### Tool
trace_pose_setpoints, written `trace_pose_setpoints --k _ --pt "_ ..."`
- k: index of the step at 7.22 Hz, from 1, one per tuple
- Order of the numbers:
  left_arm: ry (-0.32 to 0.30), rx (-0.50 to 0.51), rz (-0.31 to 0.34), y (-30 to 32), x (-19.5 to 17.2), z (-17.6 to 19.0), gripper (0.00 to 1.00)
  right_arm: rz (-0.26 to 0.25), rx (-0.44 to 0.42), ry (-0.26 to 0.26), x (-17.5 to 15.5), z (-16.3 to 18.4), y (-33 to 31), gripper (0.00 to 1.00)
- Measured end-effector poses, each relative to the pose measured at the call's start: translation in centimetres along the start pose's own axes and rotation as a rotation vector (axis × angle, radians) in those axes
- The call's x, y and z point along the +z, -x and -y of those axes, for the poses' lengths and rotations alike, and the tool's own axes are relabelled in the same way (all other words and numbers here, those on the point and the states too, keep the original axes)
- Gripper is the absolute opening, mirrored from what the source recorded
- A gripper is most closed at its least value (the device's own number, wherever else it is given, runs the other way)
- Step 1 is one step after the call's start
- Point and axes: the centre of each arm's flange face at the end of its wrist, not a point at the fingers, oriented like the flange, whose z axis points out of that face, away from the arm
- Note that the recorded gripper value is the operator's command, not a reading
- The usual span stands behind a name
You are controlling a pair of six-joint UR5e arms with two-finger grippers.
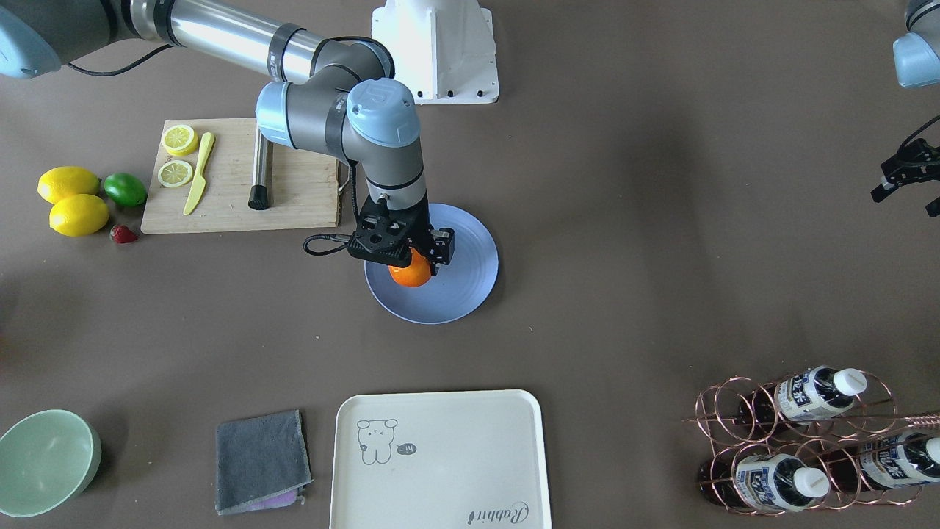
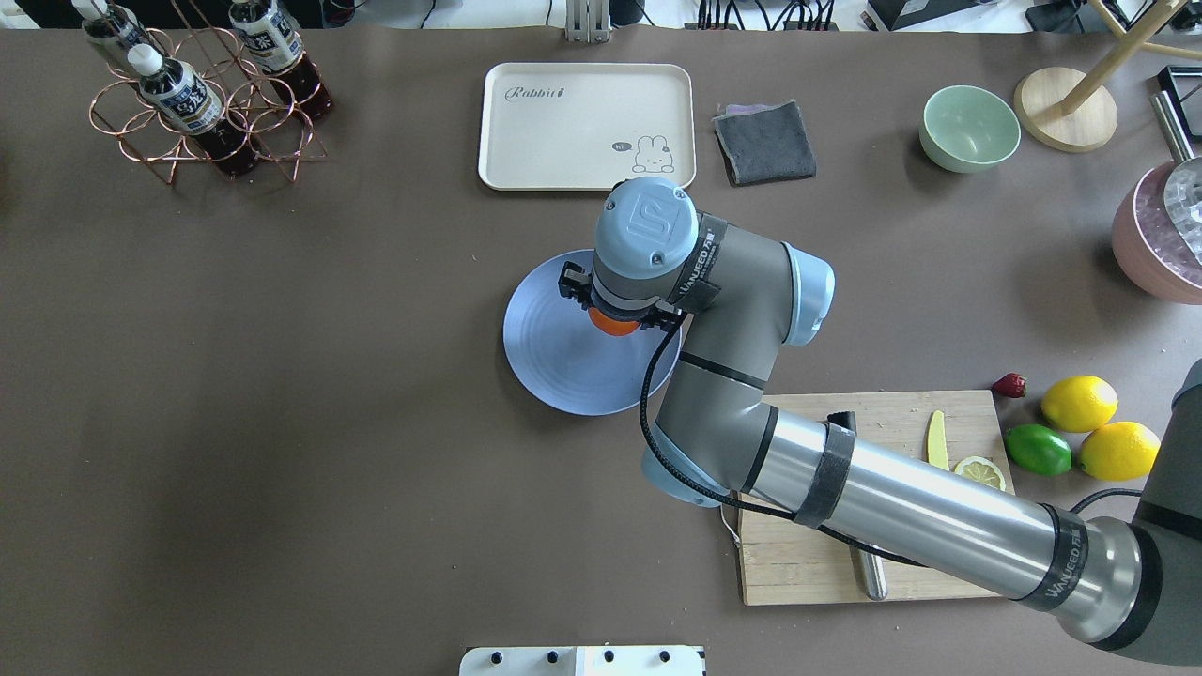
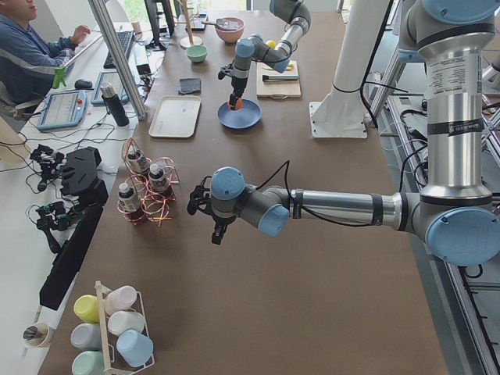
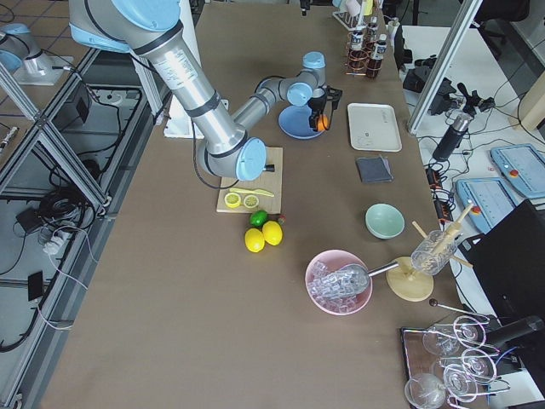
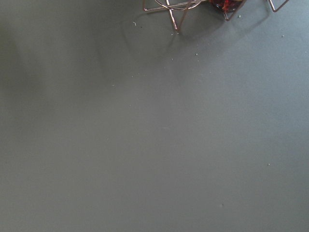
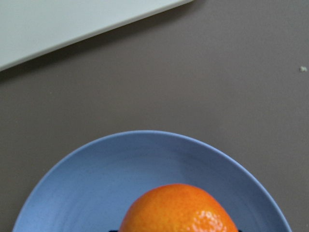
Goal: Pick orange to plate
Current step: 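Carry the orange with the right gripper over the blue plate and lower it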
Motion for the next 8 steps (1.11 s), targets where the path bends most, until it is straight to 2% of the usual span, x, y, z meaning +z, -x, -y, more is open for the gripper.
trace_pose_setpoints --k 1,2,3,4,7,8 --pt "-0.002 0.002 -0.001 0.1 0.0 -0.3 0.98 -0.010 -0.004 0.004 0.7 -0.8 0.1 0.00" --pt "-0.006 0.006 -0.004 0.1 0.0 -0.5 0.98 -0.015 -0.007 0.007 1.1 -1.1 0.1 0.39" --pt "-0.008 0.008 -0.005 0.2 0.0 -0.5 0.98 -0.015 -0.008 0.008 1.2 -1.3 0.3 0.88" --pt "-0.008 0.007 -0.005 0.2 0.0 -0.6 0.98 -0.010 -0.011 0.006 1.0 -1.4 0.6 1.00" --pt "-0.006 0.005 -0.002 0.4 0.1 -0.6 0.98 0.024 -0.025 -0.006 -0.7 -1.6 2.4 1.00" --pt "-0.005 0.003 -0.001 0.5 0.1 -0.7 0.98 0.043 -0.021 -0.016 -1.9 -0.6 2.8 1.00"
